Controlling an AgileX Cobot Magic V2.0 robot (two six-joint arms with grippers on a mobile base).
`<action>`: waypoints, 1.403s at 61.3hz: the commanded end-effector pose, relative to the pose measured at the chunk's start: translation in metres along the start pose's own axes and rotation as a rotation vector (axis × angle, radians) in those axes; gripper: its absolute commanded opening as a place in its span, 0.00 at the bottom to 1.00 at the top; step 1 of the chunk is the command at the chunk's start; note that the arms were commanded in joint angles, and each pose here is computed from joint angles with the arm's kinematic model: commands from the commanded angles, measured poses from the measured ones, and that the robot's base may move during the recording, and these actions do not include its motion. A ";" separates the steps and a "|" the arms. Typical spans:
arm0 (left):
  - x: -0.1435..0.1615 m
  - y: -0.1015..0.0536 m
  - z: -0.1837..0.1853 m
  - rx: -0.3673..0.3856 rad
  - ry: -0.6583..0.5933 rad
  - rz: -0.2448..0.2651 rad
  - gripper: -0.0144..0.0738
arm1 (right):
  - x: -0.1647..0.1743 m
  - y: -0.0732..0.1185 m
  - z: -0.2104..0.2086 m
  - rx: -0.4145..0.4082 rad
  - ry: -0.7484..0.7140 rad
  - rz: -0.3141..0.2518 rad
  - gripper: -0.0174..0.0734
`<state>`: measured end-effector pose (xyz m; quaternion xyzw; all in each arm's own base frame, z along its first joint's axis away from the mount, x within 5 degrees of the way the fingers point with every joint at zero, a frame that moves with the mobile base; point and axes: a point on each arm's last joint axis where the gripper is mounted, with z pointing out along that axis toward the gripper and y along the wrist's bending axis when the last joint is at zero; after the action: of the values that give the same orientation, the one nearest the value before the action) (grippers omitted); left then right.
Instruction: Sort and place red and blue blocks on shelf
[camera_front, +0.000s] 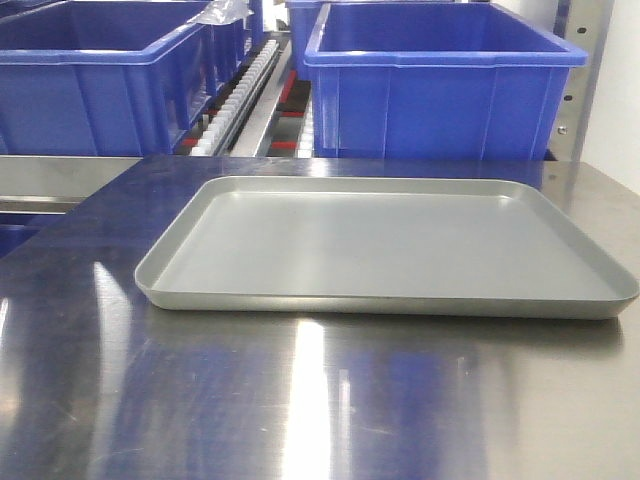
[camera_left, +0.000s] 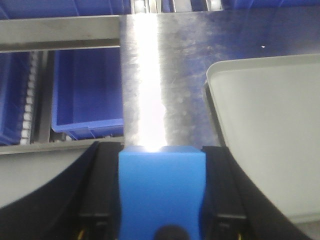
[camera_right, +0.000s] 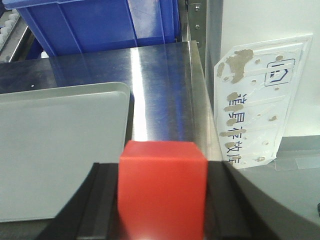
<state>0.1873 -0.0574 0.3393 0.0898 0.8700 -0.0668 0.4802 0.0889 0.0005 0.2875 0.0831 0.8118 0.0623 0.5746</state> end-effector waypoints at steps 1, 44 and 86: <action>0.002 0.001 -0.022 0.018 -0.148 0.012 0.31 | -0.017 0.003 -0.004 -0.013 -0.119 -0.005 0.26; 0.085 0.013 -0.070 0.016 -0.245 -0.002 0.31 | -0.017 0.003 -0.004 -0.013 -0.119 -0.005 0.26; 0.085 0.014 -0.070 0.008 -0.246 0.010 0.31 | -0.017 0.003 -0.004 -0.013 -0.119 -0.005 0.26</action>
<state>0.0859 -0.0205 0.2885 0.0885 0.8309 -0.0668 0.5453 0.0889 0.0005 0.2875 0.0831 0.8118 0.0623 0.5746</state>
